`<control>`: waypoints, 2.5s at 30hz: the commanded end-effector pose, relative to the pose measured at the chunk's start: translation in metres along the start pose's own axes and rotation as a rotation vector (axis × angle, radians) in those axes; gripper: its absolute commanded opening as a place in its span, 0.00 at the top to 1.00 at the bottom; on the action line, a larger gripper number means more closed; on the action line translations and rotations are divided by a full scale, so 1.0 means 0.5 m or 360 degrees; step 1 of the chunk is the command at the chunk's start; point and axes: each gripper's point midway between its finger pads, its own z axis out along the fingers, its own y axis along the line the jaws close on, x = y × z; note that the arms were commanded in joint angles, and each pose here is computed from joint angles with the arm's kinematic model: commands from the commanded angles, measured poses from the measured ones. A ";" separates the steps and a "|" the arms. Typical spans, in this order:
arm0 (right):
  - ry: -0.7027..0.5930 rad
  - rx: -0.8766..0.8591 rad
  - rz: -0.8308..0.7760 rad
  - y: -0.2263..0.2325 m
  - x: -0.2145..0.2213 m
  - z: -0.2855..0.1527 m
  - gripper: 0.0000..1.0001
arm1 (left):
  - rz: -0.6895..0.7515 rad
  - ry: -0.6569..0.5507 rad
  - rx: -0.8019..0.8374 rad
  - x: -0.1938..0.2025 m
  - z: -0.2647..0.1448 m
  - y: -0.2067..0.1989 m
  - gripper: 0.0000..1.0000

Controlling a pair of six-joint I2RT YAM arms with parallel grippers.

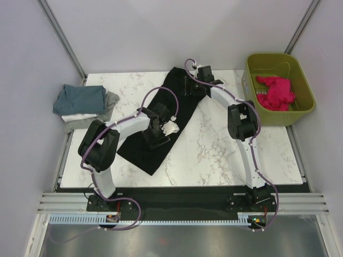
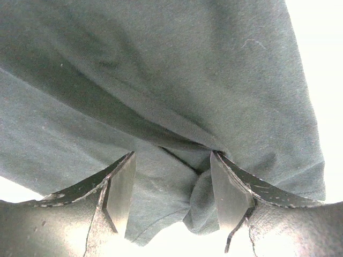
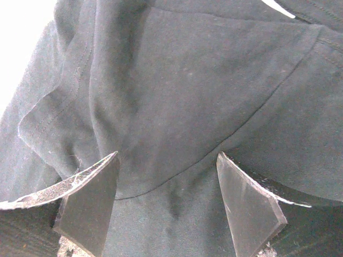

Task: Fold and stack the t-shirts
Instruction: Fold the tshirt

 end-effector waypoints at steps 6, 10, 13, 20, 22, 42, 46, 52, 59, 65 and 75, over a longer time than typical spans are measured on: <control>-0.0030 -0.0054 -0.0059 0.033 -0.020 -0.030 0.19 | -0.0070 -0.0081 -0.0039 0.007 -0.038 0.026 0.35; -0.0047 -0.0038 -0.0085 0.034 -0.030 -0.041 0.18 | -0.0178 -0.0178 -0.0127 0.023 -0.088 0.070 0.35; -0.0067 -0.0035 -0.0099 0.037 -0.041 -0.048 0.19 | -0.0196 -0.0311 -0.0223 0.004 -0.148 0.096 0.35; -0.0058 -0.0033 -0.0106 0.037 -0.039 -0.056 0.18 | -0.0413 -0.0211 -0.0339 0.007 -0.187 0.108 0.37; -0.0050 -0.0025 -0.0116 0.035 -0.033 -0.055 0.18 | -0.0373 -0.0193 -0.0291 0.001 -0.176 0.084 0.37; -0.0016 0.0068 -0.0135 0.005 -0.008 -0.031 0.18 | 0.0136 -0.0120 0.0152 -0.010 -0.117 -0.121 0.39; 0.0002 0.0076 -0.0134 -0.001 0.001 -0.031 0.18 | 0.0169 -0.0108 0.0235 -0.034 -0.101 -0.141 0.38; -0.0004 0.0102 -0.0150 -0.008 -0.001 -0.034 0.18 | 0.0160 0.0033 0.0302 -0.039 -0.039 -0.141 0.38; -0.0029 0.0144 -0.0161 -0.022 -0.013 -0.038 0.18 | 0.0115 0.0132 0.0641 -0.037 -0.004 -0.203 0.44; -0.0031 0.0153 -0.0159 -0.026 -0.015 -0.036 0.18 | 0.0081 0.0200 0.0671 -0.035 0.013 -0.205 0.66; -0.0078 0.0170 -0.0176 -0.043 -0.041 -0.029 0.18 | 0.0071 0.0250 0.0705 -0.062 0.049 -0.208 0.80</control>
